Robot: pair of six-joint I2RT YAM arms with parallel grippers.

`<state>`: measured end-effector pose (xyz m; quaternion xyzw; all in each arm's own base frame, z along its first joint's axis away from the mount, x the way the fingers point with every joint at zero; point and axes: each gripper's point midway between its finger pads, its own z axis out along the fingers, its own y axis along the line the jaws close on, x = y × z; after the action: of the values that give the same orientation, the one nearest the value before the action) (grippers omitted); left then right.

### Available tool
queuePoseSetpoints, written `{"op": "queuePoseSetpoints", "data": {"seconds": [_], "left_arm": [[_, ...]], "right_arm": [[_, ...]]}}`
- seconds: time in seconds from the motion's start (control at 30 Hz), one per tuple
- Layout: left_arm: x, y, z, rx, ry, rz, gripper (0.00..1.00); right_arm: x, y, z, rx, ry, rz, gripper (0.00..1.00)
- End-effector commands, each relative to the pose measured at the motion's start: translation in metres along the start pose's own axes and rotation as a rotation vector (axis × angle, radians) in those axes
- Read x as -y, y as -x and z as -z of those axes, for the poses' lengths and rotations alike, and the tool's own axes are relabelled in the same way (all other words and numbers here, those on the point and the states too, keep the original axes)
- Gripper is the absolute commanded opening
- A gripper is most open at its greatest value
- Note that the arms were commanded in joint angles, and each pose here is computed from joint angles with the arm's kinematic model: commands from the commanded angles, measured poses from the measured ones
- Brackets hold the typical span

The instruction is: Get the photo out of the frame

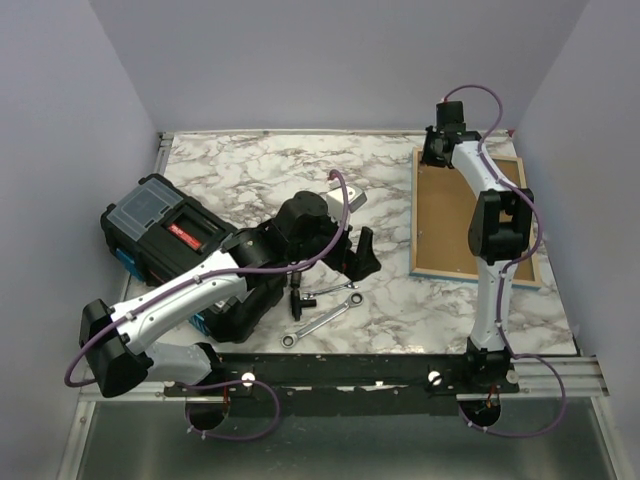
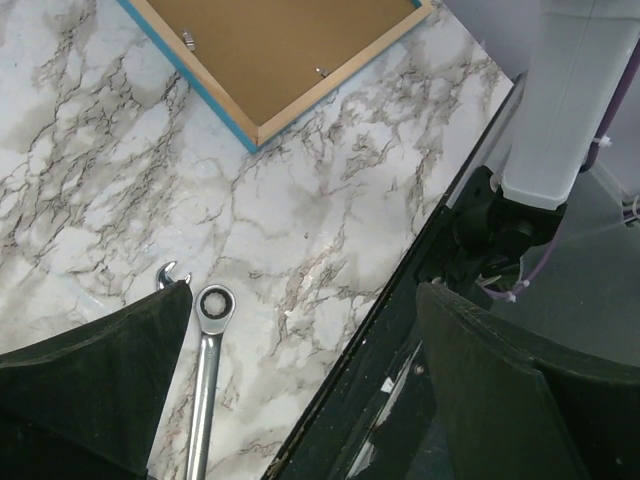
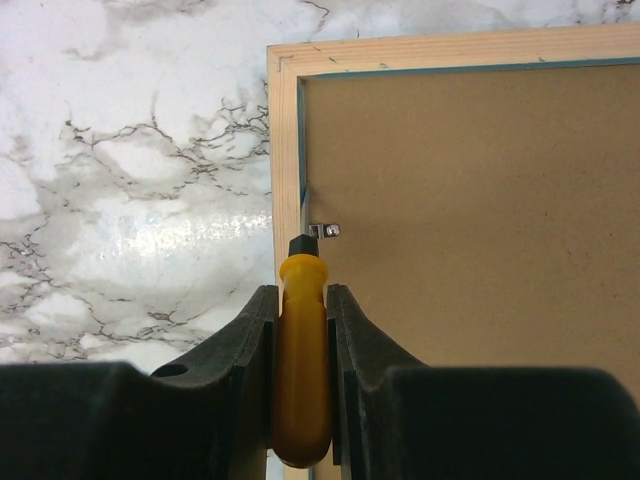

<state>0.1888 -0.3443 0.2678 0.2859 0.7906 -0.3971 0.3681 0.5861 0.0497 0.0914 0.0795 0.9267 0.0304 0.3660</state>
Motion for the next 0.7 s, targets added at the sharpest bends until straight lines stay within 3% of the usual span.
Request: {"op": "queuePoseSetpoints", "data": {"seconds": [0.0,0.23,0.43,0.67], "left_arm": [[-0.007,-0.008,-0.007,-0.023,0.023,-0.005,0.98],[-0.009,-0.006,-0.008,-0.008,0.041,0.004,0.99],[-0.057,0.003,-0.009,-0.013,0.341,0.076,0.98],[-0.067,0.027,-0.013,0.019,0.398,0.061,0.99]], "right_arm": [[-0.002,-0.034,0.000,-0.111,0.005,0.024,0.01],[-0.004,-0.053,0.013,-0.160,0.002,0.015,0.00],[0.000,-0.074,0.021,-0.208,-0.034,0.024,0.00],[0.006,-0.085,0.033,-0.217,-0.043,0.022,0.00]]}}
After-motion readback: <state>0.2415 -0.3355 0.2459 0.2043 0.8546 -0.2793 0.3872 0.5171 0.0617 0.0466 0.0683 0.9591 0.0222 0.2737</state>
